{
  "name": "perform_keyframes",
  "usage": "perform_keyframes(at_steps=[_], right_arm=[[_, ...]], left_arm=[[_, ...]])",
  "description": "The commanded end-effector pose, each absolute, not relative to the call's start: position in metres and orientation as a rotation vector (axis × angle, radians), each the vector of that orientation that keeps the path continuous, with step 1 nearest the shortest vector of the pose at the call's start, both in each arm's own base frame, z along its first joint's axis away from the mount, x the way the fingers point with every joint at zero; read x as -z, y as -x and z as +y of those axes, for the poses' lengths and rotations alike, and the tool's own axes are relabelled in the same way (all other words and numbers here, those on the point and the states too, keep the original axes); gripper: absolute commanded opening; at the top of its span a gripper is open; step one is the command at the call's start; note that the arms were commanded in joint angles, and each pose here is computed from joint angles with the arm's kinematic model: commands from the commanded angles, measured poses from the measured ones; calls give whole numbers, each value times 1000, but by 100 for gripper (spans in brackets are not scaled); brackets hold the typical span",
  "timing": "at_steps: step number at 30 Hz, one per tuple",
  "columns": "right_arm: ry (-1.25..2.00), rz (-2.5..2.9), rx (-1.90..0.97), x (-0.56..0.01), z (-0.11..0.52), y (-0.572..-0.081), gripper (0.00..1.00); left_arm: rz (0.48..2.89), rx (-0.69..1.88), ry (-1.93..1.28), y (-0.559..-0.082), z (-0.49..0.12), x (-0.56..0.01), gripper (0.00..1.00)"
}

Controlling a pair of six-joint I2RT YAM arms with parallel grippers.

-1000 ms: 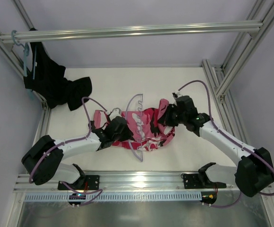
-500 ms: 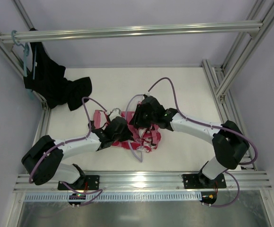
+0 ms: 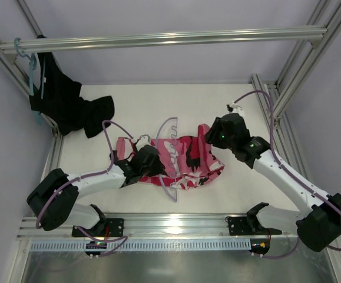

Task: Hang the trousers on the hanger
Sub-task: Place trousers on hanger

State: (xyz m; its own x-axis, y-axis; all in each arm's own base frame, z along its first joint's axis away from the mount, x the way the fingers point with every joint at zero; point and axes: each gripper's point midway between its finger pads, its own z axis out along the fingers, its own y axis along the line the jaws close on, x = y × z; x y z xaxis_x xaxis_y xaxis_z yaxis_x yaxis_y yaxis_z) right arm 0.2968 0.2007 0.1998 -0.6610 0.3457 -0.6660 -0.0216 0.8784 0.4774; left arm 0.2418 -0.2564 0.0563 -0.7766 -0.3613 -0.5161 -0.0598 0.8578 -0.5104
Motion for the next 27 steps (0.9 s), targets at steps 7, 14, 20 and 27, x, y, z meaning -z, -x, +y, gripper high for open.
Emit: perform_keyframes(at_steps=[7, 14, 20, 27], right_arm=[[-399, 2373, -377, -105, 90, -270, 66], [-505, 2401, -455, -105, 72, -254, 83], [-666, 2451, -725, -54, 90, -226, 92], [-729, 2455, -774, -29, 86, -216, 78]], left_arm=[[2343, 632, 289, -255, -262, -78, 0], [2358, 624, 289, -255, -263, -72, 0], [2366, 618, 284, -254, -263, -66, 0], [2369, 588, 284, -255, -259, -65, 0]])
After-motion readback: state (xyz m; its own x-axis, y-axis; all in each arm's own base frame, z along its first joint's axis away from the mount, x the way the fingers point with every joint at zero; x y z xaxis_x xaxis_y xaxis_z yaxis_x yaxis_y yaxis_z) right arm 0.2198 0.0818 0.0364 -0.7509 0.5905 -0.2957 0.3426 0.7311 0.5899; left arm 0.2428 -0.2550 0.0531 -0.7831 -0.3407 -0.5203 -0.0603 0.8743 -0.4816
